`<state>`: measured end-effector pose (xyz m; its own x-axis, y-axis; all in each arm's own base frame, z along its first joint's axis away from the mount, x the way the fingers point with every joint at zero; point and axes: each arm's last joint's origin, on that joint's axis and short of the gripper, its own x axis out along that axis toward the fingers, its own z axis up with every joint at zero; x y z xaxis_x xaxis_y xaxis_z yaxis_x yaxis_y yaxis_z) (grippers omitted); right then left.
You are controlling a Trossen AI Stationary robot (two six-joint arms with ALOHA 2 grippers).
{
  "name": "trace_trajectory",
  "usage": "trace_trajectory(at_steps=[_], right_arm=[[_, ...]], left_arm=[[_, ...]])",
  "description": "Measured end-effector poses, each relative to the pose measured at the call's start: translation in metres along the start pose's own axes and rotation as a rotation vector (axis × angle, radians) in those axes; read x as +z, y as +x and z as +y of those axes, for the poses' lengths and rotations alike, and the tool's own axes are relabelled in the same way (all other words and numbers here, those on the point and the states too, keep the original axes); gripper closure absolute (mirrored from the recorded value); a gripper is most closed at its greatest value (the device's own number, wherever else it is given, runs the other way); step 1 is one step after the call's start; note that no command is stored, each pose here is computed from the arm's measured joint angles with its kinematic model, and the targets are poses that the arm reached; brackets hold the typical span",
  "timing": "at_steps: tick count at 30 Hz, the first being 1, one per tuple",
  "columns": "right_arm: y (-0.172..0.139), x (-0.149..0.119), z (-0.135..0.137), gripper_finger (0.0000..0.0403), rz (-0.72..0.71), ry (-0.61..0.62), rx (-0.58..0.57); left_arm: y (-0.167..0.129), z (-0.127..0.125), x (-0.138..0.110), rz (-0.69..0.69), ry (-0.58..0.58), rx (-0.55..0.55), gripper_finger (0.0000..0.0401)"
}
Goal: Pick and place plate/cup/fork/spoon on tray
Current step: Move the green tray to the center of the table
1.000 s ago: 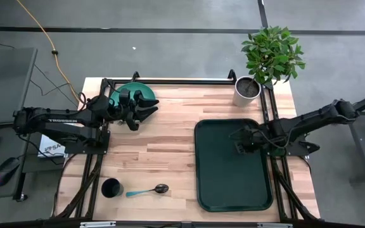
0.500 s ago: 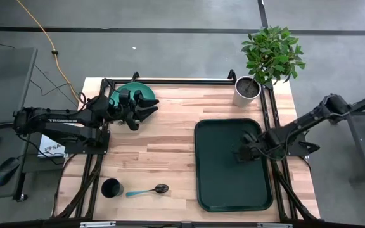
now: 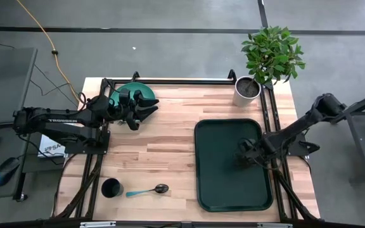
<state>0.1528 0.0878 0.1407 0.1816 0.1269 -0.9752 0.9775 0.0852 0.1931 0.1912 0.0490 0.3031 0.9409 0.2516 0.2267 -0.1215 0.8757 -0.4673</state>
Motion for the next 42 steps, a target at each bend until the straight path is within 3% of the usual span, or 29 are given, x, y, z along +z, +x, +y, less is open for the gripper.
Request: trace_trajectory(at_steps=[5,8,20,34,38,42], right_arm=[[0.013,-0.001,0.003,0.0402,-0.011,-0.025,-0.066],[0.018,-0.002,0.009,0.0402,0.013,-0.089,-0.050],[0.018,0.025,0.019,0.0402,0.015,-0.619,-0.047],[0.017,0.056,0.042,0.0403,-0.191,-1.239,0.086],[0.010,0.057,0.053,0.0402,-0.223,-1.324,0.096],[-0.015,0.051,0.071,0.0402,-0.192,-1.260,0.092]], left_arm=[[0.000,0.000,0.000,0.000,0.000,0.000,0.0213],[0.000,0.000,0.000,0.000,0.000,0.001,0.0213],[0.000,0.000,0.000,0.001,-0.025,0.000,0.0213],[0.000,0.000,0.000,0.001,-0.047,0.000,0.0213],[0.000,0.000,0.000,0.001,-0.049,0.000,0.0213],[0.000,0.000,0.000,0.001,-0.049,0.000,0.0213]])
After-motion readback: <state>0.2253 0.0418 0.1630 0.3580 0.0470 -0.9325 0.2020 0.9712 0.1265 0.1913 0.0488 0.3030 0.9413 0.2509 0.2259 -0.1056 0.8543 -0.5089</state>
